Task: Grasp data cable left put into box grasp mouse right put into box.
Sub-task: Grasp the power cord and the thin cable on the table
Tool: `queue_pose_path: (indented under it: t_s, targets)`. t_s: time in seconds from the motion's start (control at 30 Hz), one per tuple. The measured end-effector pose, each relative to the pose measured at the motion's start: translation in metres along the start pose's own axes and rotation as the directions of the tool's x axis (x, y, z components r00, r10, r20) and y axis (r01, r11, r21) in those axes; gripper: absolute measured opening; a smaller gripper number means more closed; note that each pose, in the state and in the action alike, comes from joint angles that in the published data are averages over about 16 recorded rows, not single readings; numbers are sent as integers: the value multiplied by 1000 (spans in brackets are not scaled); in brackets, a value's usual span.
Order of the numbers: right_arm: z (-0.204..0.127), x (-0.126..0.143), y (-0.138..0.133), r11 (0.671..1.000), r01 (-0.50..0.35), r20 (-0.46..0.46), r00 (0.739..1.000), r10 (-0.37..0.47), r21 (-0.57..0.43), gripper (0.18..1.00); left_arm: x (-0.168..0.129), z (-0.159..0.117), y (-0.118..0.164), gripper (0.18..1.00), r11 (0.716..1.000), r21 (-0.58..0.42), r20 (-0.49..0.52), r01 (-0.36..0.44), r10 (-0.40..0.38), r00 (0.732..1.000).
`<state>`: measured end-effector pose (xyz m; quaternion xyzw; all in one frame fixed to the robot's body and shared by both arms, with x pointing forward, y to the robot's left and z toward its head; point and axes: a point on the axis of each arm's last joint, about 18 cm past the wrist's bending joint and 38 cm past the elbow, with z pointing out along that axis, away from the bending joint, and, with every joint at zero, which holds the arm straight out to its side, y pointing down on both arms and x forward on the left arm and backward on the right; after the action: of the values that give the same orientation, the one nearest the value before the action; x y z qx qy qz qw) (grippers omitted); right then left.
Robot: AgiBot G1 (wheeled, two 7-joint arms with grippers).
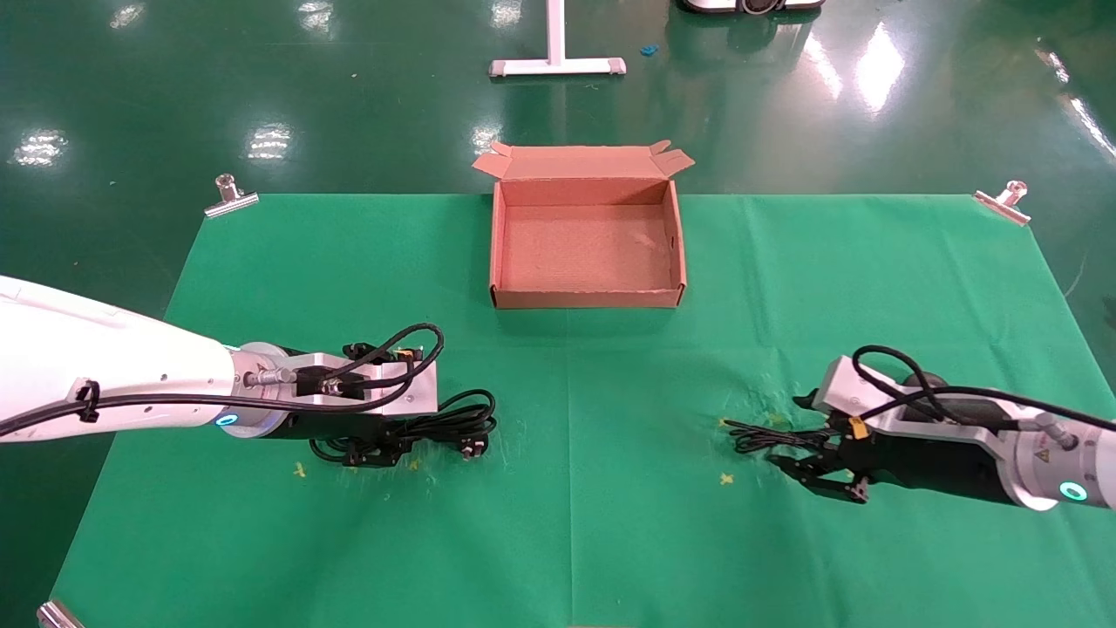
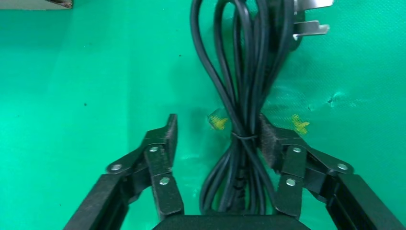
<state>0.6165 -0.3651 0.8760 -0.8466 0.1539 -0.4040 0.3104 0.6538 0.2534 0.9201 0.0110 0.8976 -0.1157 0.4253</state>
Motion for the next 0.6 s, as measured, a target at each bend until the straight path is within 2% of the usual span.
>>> queue_pose_path:
  t_s: [0.27,0.47,0.6]
  targets:
    - [2,0,1,1000,-8,1,1000,8,-4,584,0,0,0,491,1000,0,0,0,0,1000]
    - [2,0,4,1000,-17,1,1000,17,-7,446,0,0,0,371,1000,0,0,0,0,1000]
    - [1,2,5,1000,-25,-4,1000,25,-7,373,0,-1,0,321,1000,5,-3,3,-3,1000]
